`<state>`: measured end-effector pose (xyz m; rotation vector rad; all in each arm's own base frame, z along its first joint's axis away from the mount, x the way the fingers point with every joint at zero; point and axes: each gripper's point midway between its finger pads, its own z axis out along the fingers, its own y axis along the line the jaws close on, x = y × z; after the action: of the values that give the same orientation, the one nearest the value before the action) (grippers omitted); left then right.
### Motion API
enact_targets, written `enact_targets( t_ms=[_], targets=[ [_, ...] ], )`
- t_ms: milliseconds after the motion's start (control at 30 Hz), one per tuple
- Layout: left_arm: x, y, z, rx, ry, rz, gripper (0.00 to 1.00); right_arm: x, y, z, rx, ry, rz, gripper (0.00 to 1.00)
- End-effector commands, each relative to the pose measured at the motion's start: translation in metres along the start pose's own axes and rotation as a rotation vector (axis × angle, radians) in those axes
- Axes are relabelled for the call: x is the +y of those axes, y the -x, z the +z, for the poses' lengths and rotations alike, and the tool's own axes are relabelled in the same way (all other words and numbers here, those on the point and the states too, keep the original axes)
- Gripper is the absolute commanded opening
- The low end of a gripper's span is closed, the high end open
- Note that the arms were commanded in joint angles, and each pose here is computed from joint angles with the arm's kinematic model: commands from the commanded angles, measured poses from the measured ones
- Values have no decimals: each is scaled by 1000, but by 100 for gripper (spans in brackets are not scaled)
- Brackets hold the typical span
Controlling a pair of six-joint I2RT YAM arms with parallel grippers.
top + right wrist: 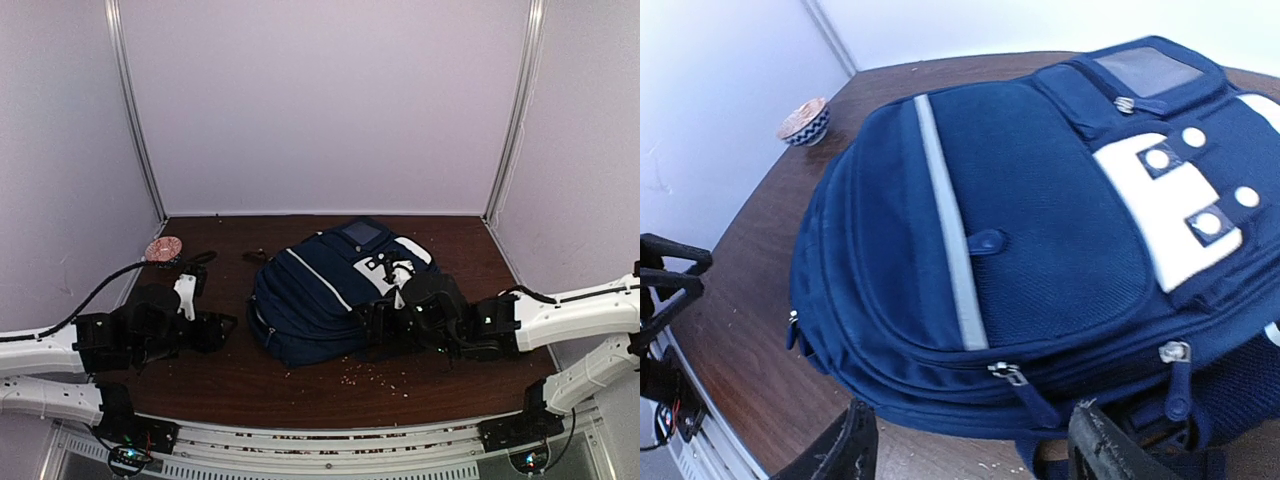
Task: Pack the student bag
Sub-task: Zip the student bag at the center of the board.
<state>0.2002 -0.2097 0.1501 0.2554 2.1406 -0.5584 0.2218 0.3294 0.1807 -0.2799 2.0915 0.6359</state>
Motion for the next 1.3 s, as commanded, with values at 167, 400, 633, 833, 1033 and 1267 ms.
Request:
enact_targets(
  t_ms=[167,400,633,833,1033,1267],
  targets=[
    [24,87,66,49,74,-50,98,-116,-6,-27,-157,-281,471,78],
    [14,155,146,34,-96,-163,98,-144,-22,-15,-113,-287,632,88],
    [8,125,214,175,-146,-200,97,-150,-37,29,-1,-266,725,89],
    [12,55,207,225,-170,-262,74,-123,-28,77,160,-212,567,87],
    [-4,23,180,231,-222,-269,37,-93,-9,122,241,-96,426,86],
    [-38,-13,131,177,-196,-258,2,-45,19,168,269,66,351,83]
  ],
)
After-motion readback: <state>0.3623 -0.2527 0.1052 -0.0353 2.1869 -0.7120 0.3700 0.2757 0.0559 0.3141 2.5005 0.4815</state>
